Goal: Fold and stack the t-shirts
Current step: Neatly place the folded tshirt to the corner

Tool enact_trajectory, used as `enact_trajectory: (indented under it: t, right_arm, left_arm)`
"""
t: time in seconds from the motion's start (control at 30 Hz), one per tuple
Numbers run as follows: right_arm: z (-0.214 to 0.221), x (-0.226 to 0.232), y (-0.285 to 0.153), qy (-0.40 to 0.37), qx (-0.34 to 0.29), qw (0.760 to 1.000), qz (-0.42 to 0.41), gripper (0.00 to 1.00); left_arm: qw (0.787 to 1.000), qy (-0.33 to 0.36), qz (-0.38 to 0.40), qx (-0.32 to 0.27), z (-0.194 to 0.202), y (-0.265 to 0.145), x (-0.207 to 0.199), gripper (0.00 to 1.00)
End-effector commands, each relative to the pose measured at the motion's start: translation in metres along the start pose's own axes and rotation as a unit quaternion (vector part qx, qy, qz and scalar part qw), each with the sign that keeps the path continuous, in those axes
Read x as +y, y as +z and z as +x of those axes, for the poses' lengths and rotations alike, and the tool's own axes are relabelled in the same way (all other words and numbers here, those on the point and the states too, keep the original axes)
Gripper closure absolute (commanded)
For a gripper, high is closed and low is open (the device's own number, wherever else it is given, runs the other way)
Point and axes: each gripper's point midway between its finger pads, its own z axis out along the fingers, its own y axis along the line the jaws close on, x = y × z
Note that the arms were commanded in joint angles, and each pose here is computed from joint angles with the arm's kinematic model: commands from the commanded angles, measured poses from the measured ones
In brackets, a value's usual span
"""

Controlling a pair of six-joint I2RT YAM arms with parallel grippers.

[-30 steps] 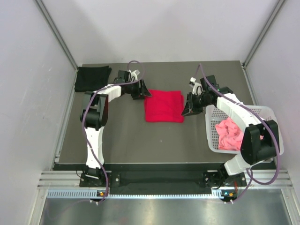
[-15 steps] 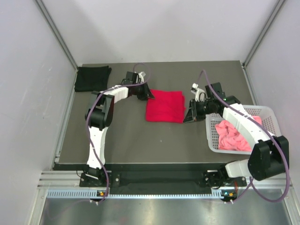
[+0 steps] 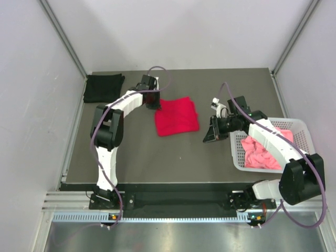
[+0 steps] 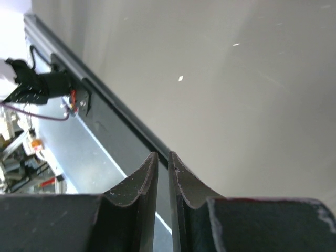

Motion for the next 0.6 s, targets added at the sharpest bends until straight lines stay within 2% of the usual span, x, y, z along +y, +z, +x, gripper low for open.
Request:
enact_trajectory:
  t: [0.0, 0.03, 0.1, 0.17, 0.4, 0.47, 0.57]
  right_arm:
    - [0.004, 0.027, -0.001, -0.025, 0.003, 0.999, -0.037, 0.86]
    - [0.003, 0.029, 0.000, -0.026, 0.003, 0.999, -0.041, 0.86]
    - [0.004, 0.033, 0.000, -0.022, 0.000, 0.999, -0.050, 0.86]
    - [0.007, 0.033, 0.003, -0.020, 0.007, 0.998, -0.054, 0.86]
    - [0.027, 0.024, 0.017, -0.027, 0.068, 0.997, -0.033, 0.86]
    - [0.027, 0.024, 0.022, -0.029, 0.080, 0.996, -0.030, 0.86]
    - [0.028, 0.023, 0.028, -0.026, 0.091, 0.995, -0.030, 0.85]
  left_arm:
    - [0.981, 0.103, -0.150, -0.068, -0.062, -0.078, 0.040, 1.00]
    - [0.974, 0.137, -0.168, -0.066, -0.066, -0.091, 0.044, 1.00]
    - [0.961, 0.153, -0.207, -0.096, -0.085, -0.116, 0.052, 1.00]
    - [0.946, 0.200, -0.228, -0.112, -0.099, -0.132, 0.055, 1.00]
    - [0.887, 0.255, -0.341, -0.177, -0.146, -0.193, 0.076, 1.00]
    - [0.871, 0.278, -0.358, -0.191, -0.161, -0.202, 0.078, 1.00]
    - [0.852, 0.308, -0.388, -0.171, -0.171, -0.202, 0.089, 1.00]
